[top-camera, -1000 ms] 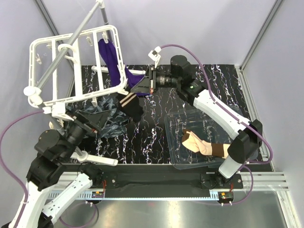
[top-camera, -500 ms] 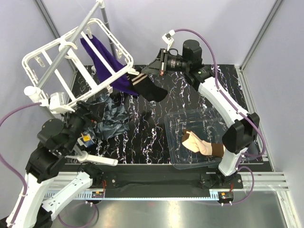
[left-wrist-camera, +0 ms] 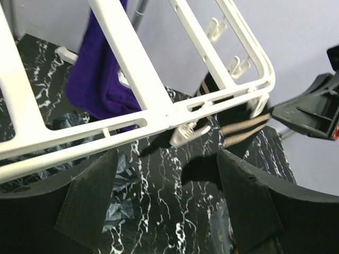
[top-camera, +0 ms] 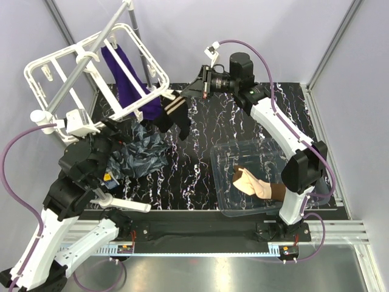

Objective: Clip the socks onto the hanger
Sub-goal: Clamp the sock onto the hanger, then open the clamp at the hanger.

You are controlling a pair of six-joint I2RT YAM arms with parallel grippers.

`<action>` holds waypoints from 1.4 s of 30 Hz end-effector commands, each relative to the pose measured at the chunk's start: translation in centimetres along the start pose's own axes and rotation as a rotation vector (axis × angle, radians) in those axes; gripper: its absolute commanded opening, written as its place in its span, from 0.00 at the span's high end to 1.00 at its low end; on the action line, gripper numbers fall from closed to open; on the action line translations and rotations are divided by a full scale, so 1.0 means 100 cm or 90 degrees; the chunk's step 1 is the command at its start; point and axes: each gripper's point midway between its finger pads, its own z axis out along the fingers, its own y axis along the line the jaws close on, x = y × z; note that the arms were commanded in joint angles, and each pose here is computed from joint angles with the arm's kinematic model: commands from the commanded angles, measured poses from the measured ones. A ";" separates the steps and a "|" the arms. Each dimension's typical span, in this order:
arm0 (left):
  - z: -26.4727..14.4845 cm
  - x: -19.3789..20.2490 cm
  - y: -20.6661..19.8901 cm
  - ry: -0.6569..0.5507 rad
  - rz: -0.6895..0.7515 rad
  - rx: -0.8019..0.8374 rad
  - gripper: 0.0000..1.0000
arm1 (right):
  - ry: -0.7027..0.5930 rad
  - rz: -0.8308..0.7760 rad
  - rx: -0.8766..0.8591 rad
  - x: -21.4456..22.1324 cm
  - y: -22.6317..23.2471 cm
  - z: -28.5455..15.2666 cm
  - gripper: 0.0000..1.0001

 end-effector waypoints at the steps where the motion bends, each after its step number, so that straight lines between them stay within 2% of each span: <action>1: 0.007 -0.025 -0.001 -0.065 0.002 -0.018 0.19 | -0.021 -0.034 0.019 -0.007 0.010 -0.010 0.79; 3: 0.009 -0.026 -0.003 -0.066 0.006 -0.017 0.19 | -0.025 -0.040 0.051 -0.005 0.006 -0.017 0.70; 4: 0.009 -0.027 -0.004 -0.066 0.009 -0.015 0.19 | -0.028 -0.047 0.069 -0.004 0.004 -0.020 0.59; 5: 0.012 -0.026 -0.005 -0.064 0.018 -0.017 0.19 | -0.039 -0.081 0.086 -0.007 0.009 -0.028 0.54; 7: 0.012 -0.029 -0.006 -0.066 0.023 -0.017 0.20 | -0.050 -0.083 0.154 -0.002 -0.004 -0.039 0.42; 10: 0.012 -0.033 -0.007 -0.071 0.036 -0.014 0.20 | -0.066 -0.115 0.167 0.008 0.010 -0.052 0.38; 11: 0.012 -0.034 -0.007 -0.073 0.038 -0.016 0.20 | -0.065 -0.146 0.141 0.017 0.036 -0.049 0.36; 13: 0.010 -0.036 -0.008 -0.078 0.035 -0.010 0.20 | -0.067 -0.187 0.129 0.036 0.050 -0.037 0.33; 14: 0.010 -0.037 -0.009 -0.079 0.032 -0.007 0.20 | -0.060 -0.227 0.090 0.052 0.077 -0.026 0.30; 17: 0.006 -0.039 -0.014 -0.075 0.016 0.011 0.20 | -0.085 -0.283 0.007 0.076 0.109 -0.001 0.27; 20: -0.001 -0.039 -0.020 -0.057 -0.010 0.033 0.18 | -0.117 -0.301 -0.034 0.083 0.116 0.020 0.26; 23: -0.009 -0.035 -0.023 -0.043 -0.039 0.054 0.12 | -0.142 -0.317 -0.094 0.084 0.136 0.043 0.25; 25: -0.014 -0.037 -0.025 -0.040 -0.046 0.068 0.13 | -0.137 -0.314 -0.119 0.089 0.142 0.058 0.26; 26: -0.017 -0.039 -0.027 -0.041 -0.054 0.074 0.15 | -0.122 -0.309 -0.116 0.099 0.131 0.074 0.26; 27: -0.021 -0.044 -0.030 -0.043 -0.061 0.084 0.15 | -0.142 -0.321 -0.130 0.092 0.138 0.080 0.26; 31: -0.035 -0.052 -0.037 -0.028 -0.072 0.113 0.15 | -0.171 -0.358 -0.091 0.097 0.123 0.111 0.27; 32: -0.040 -0.055 -0.037 -0.031 -0.077 0.118 0.15 | -0.199 -0.376 -0.049 0.089 0.110 0.117 0.27; 36: -0.059 -0.067 -0.033 -0.051 -0.091 0.138 0.15 | -0.265 -0.412 0.007 0.075 0.092 0.122 0.25; 42: -0.073 -0.076 -0.030 -0.066 -0.096 0.152 0.15 | -0.288 -0.468 -0.006 0.068 0.093 0.134 0.24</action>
